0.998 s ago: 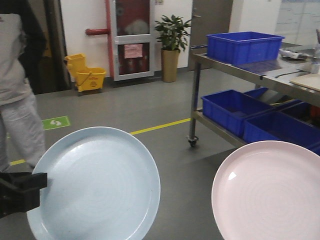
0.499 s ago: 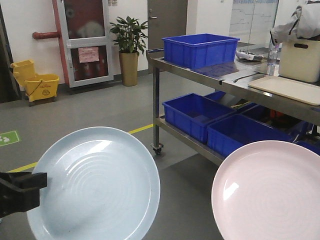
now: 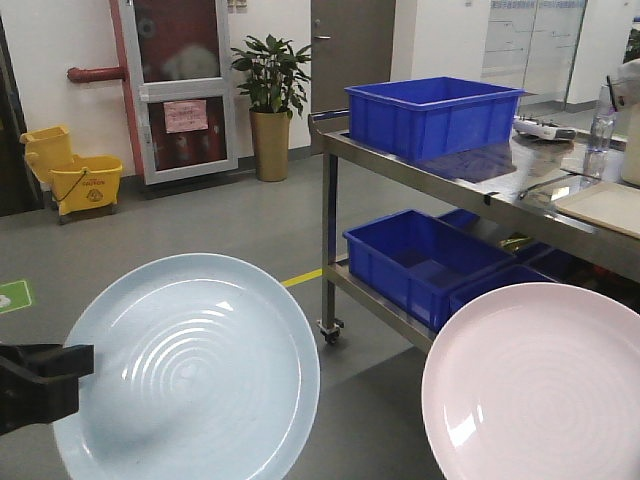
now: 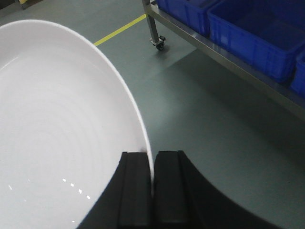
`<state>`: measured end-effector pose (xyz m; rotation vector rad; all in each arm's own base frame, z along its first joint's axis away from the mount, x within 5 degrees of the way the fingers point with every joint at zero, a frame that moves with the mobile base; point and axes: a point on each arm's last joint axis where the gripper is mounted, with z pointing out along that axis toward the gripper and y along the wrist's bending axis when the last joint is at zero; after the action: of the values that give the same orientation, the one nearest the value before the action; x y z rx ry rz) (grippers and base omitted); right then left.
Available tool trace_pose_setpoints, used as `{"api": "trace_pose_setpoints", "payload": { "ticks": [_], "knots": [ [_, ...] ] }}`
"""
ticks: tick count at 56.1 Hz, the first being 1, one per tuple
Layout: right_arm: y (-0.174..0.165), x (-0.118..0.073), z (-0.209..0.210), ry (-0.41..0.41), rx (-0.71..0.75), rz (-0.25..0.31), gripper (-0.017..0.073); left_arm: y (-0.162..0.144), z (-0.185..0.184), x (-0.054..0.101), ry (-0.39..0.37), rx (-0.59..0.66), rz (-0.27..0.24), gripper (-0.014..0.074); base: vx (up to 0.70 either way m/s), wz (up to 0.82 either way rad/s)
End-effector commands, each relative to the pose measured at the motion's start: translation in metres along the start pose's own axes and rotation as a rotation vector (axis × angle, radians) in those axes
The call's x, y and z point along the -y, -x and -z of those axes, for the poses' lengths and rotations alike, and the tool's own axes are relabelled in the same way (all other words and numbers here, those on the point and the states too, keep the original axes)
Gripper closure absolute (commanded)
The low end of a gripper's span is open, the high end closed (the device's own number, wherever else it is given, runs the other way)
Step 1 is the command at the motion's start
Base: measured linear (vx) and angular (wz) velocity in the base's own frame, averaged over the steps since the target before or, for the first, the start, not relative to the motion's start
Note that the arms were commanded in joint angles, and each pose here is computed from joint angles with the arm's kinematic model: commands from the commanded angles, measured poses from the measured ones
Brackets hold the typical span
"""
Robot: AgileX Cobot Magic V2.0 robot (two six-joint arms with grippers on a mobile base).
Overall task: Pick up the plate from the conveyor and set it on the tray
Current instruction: 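Hold both plates raised while the base drives to the steel table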
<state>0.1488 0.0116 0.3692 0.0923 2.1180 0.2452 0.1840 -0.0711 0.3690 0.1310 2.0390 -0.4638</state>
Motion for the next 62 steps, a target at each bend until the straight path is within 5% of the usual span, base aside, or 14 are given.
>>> {"api": "trace_pose_setpoints", "payload": {
  "ticks": [1, 62],
  "knots": [
    [0.015, -0.0022, 0.0079, 0.008, 0.116, -0.001, 0.0569, 0.0163, 0.0094, 0.0052, -0.028, 0.121, 0.016, 0.0599, 0.54, 0.06],
    [0.015, -0.0022, 0.0079, 0.008, 0.116, -0.001, 0.0569, 0.0164, 0.0094, 0.0052, -0.028, 0.122, 0.016, 0.0599, 0.55, -0.25]
  ]
}}
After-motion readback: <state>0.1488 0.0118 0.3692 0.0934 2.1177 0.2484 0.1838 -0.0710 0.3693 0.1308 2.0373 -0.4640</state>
